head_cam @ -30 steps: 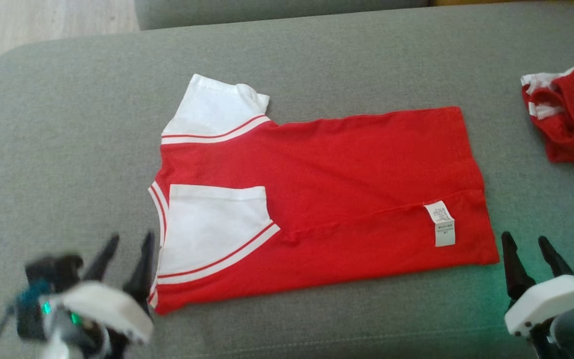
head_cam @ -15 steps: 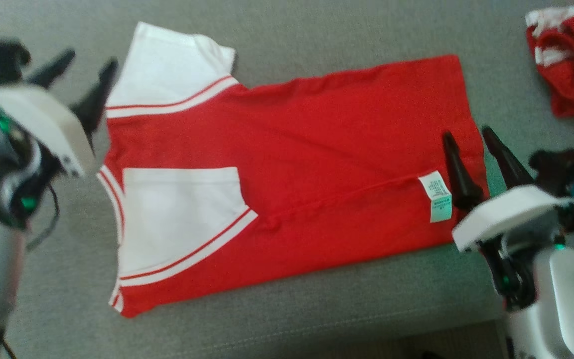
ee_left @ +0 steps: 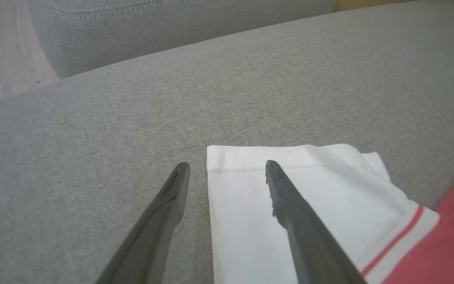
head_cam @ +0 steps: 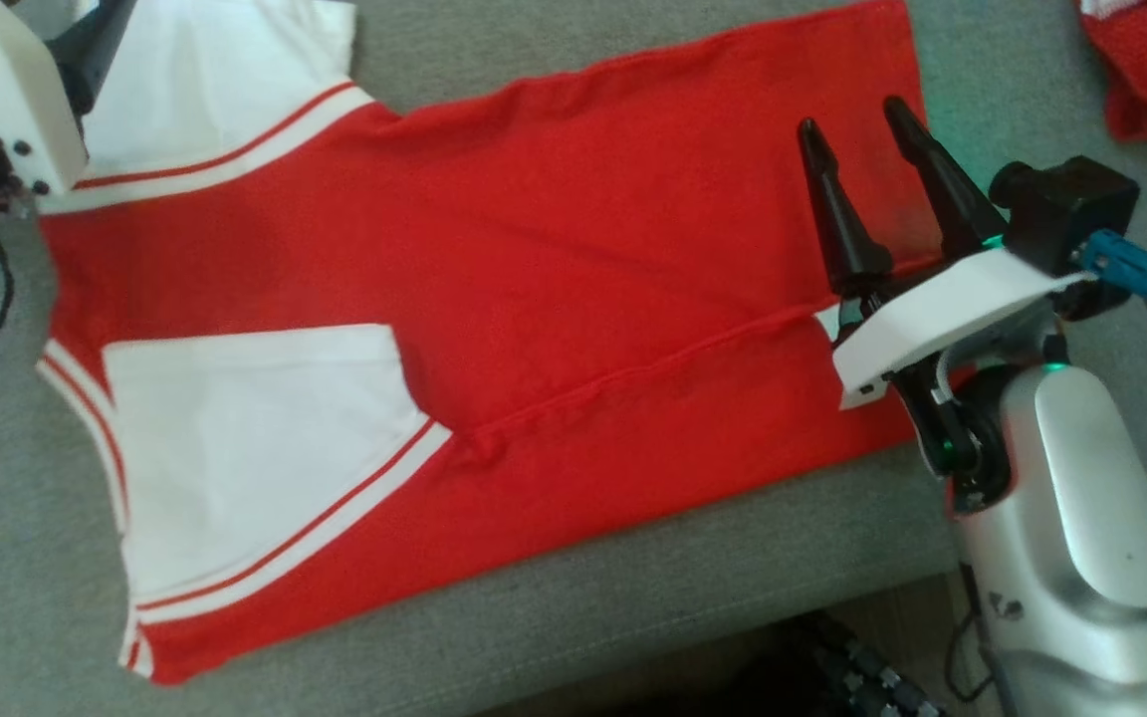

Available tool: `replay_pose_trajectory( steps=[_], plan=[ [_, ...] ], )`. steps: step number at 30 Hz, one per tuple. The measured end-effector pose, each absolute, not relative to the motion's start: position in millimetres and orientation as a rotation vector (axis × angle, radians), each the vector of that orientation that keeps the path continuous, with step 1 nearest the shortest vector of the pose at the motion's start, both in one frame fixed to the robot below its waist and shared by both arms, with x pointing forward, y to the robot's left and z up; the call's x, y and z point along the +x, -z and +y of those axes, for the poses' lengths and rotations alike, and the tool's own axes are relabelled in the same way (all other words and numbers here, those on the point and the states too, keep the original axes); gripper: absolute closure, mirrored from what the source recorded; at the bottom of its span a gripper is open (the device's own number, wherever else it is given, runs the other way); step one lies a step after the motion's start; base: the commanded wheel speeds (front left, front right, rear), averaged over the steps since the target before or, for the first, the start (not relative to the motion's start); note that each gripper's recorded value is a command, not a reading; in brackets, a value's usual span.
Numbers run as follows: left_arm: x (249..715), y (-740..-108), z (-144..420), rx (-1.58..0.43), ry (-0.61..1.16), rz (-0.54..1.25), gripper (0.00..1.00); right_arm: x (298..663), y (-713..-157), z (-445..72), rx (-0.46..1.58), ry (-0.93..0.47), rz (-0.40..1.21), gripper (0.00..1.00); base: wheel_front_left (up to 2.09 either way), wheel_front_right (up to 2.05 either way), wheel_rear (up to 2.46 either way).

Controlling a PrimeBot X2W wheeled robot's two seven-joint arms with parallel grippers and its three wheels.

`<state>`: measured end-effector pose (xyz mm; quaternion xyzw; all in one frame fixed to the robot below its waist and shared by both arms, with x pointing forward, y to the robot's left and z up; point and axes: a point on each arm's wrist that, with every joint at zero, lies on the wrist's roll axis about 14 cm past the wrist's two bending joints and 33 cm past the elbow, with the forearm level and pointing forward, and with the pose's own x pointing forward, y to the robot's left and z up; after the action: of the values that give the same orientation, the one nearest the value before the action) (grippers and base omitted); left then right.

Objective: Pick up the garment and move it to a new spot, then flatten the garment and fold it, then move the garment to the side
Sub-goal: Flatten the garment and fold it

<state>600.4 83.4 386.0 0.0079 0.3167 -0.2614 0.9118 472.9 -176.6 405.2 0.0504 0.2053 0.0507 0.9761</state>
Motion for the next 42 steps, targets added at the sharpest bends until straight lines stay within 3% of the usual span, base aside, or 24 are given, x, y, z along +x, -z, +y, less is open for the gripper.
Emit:
replay_pose_trajectory(
  steps=[11,12,13,15,17,28,37,40,42],
  plan=[
    [615.6,-357.3,76.3,0.007,0.537,0.708,0.00,476.0,-396.6,-188.7,0.083,-0.078,0.417,0.00,0.00,0.00,0.00],
    [615.5,-357.2,75.4,0.001,0.539,0.710,0.14,476.4,-396.8,-188.9,0.082,-0.078,0.416,0.00,0.00,0.00,0.00],
    [615.1,-357.0,75.2,0.000,0.540,0.712,0.48,477.2,-397.0,-189.1,0.081,-0.078,0.415,0.00,0.00,0.00,0.00],
    [613.2,-357.5,74.3,-0.001,0.545,0.715,0.66,479.9,-399.7,-189.1,0.078,-0.079,0.407,0.00,0.00,0.00,0.00],
    [610.7,-358.5,73.9,0.006,0.551,0.717,1.00,482.6,-401.2,-189.6,0.076,-0.079,0.403,0.00,0.00,0.00,0.00],
    [609.0,-413.5,82.5,-0.042,0.548,0.504,1.00,520.1,-398.6,-233.8,-0.126,-0.041,0.515,0.00,0.00,0.00,0.00],
    [592.1,-430.0,95.1,-0.051,0.541,0.439,1.00,523.1,-366.7,-229.4,-0.171,-0.082,0.681,0.02,0.00,0.00,0.00],
    [588.5,-433.2,96.0,-0.062,0.541,0.427,1.00,530.2,-366.3,-225.5,-0.163,-0.098,0.696,0.22,0.00,0.00,0.00],
    [587.4,-435.3,97.2,-0.062,0.540,0.418,1.00,532.2,-363.5,-220.8,-0.148,-0.112,0.717,0.52,0.00,0.00,0.00]
  ],
)
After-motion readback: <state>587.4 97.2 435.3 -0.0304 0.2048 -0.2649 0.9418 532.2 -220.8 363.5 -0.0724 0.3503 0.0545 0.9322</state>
